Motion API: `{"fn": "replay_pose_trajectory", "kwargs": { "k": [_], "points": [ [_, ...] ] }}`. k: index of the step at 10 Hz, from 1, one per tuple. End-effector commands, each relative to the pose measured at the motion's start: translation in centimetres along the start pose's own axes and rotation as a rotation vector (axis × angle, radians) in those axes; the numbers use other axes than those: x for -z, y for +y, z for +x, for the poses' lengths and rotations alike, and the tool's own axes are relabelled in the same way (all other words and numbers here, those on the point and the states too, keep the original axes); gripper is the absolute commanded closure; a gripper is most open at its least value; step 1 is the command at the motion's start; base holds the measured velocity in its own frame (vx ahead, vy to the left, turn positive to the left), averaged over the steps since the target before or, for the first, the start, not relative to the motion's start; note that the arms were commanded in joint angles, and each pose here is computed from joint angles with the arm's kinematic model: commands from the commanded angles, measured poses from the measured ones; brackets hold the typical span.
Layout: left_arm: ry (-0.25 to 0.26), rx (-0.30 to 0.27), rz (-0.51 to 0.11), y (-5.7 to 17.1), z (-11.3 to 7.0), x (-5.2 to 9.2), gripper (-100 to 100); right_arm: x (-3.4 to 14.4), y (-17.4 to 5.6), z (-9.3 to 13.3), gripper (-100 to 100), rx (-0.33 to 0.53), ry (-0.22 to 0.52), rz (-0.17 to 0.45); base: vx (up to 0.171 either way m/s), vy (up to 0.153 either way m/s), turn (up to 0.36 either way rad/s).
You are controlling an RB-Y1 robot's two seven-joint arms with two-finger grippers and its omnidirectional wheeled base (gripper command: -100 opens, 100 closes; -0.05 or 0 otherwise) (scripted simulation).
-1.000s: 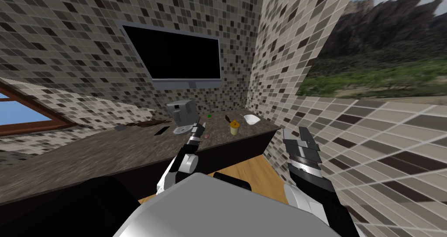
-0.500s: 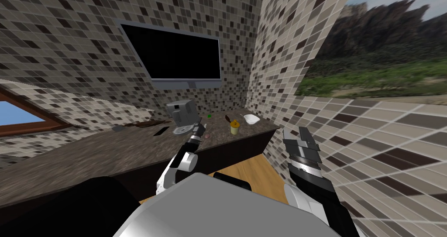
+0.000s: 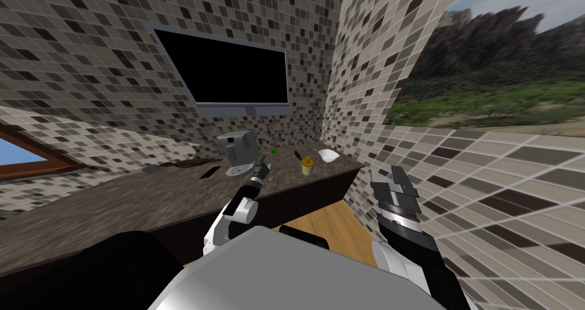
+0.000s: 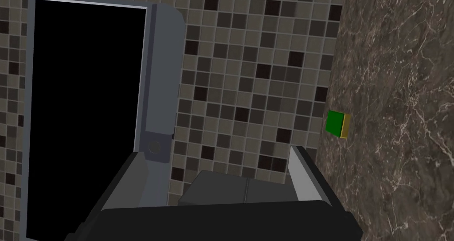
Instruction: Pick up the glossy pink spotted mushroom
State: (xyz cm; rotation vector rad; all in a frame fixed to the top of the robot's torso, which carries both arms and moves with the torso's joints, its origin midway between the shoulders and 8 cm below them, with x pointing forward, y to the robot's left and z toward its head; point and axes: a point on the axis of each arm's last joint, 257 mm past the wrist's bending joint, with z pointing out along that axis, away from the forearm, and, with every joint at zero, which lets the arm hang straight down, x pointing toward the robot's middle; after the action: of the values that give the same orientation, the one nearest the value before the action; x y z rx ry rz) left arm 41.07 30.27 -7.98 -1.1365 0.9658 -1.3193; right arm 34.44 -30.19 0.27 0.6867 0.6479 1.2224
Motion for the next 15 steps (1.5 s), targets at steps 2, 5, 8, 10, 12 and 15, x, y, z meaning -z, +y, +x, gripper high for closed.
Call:
{"fn": "replay_pose_trajectory", "kwargs": {
  "k": [2, 5, 8, 10, 12, 15],
  "points": [
    [-0.004, 0.006, -0.056, 1.1, -0.3, -0.3, -100, 0.0, 0.0, 0.0, 0, 0.0, 0.0, 0.0, -0.011, 0.015, -0.043],
    [-0.012, 0.01, -0.13, 2.7, -0.7, -0.3, -100, 0.0, 0.0, 0.0, 0, 0.0, 0.0, 0.0, -0.009, 0.011, -0.031],
    [-0.021, 0.014, -0.197, 4.2, -1.2, -0.2, -100, 0.0, 0.0, 0.0, 0, 0.0, 0.0, 0.0, -0.011, 0.014, -0.03],
    [-0.03, 0.017, -0.249, 5.3, -1.6, -0.1, -100, 0.0, 0.0, 0.0, 0, 0.0, 0.0, 0.0, -0.011, 0.008, -0.051],
    [-0.04, 0.02, -0.29, 6.1, -2.1, 0.0, -100, 0.0, 0.0, 0.0, 0, 0.0, 0.0, 0.0, -0.004, 0.006, -0.037],
    [-0.055, 0.021, -0.365, 7.8, -2.7, 0.4, -100, 0.0, 0.0, 0.0, 0, 0.0, 0.0, 0.0, -0.009, 0.01, -0.046]
  ]
}}
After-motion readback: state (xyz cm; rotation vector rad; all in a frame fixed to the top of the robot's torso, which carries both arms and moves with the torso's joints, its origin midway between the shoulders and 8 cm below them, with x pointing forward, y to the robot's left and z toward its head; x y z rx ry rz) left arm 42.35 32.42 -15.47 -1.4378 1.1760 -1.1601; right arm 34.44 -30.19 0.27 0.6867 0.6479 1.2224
